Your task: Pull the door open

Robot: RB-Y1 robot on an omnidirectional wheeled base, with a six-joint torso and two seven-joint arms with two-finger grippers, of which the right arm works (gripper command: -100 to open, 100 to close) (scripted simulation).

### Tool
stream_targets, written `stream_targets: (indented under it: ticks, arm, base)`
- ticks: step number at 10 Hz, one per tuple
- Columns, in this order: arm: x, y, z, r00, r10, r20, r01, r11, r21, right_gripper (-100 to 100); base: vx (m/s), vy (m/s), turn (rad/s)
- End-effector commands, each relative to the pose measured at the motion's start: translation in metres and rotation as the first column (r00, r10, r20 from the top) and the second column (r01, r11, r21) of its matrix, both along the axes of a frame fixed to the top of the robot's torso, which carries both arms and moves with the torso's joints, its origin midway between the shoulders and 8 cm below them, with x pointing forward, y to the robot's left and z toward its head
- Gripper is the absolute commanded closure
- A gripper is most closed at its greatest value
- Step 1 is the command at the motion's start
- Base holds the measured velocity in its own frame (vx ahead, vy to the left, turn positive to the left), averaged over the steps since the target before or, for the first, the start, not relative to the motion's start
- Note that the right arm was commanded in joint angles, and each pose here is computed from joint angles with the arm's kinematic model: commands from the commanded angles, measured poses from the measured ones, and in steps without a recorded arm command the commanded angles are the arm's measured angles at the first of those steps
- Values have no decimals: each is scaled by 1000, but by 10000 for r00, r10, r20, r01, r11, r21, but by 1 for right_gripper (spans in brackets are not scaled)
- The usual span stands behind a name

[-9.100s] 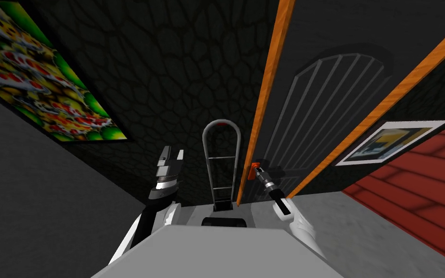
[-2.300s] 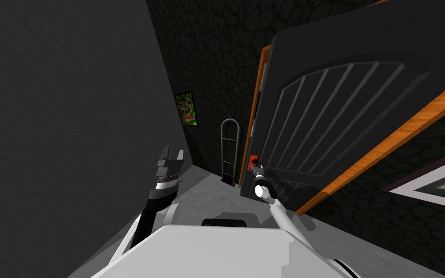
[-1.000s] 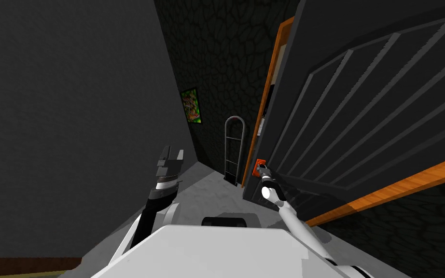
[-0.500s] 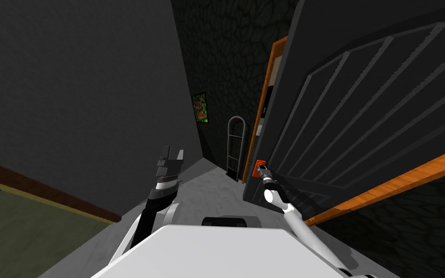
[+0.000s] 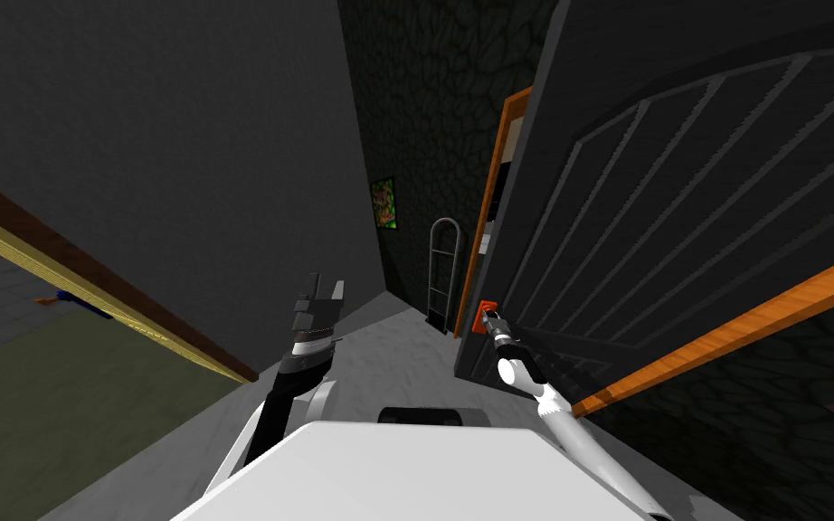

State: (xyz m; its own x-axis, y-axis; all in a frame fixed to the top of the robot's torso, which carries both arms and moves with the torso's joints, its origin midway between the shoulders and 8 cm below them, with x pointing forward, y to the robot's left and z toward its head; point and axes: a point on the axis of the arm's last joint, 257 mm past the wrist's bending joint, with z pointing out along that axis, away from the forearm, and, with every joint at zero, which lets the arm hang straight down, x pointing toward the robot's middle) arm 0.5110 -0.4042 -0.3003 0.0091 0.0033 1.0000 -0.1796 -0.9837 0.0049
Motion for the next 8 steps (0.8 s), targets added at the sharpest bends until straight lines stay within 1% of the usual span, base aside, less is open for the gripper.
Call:
stream_targets:
  ticks: [1,4,6,7,8]
  arm:
    - [-3,4,1,9998,189,24,-189,9998,5,100]
    - [-8,11,3,9985,547,71,-547,9985,5,100]
    - [-12,16,4,9966,819,88,-819,9966,19,100]
    - [-14,18,4,9956,938,91,-938,9956,29,100]
    - [-13,17,2,9962,866,48,-866,9962,15,100]
  base:
    - [-220,-55,98]
    - [-200,-57,102]
    - [-221,-110,134]
    - [-235,-62,114]
    - [-103,-17,30]
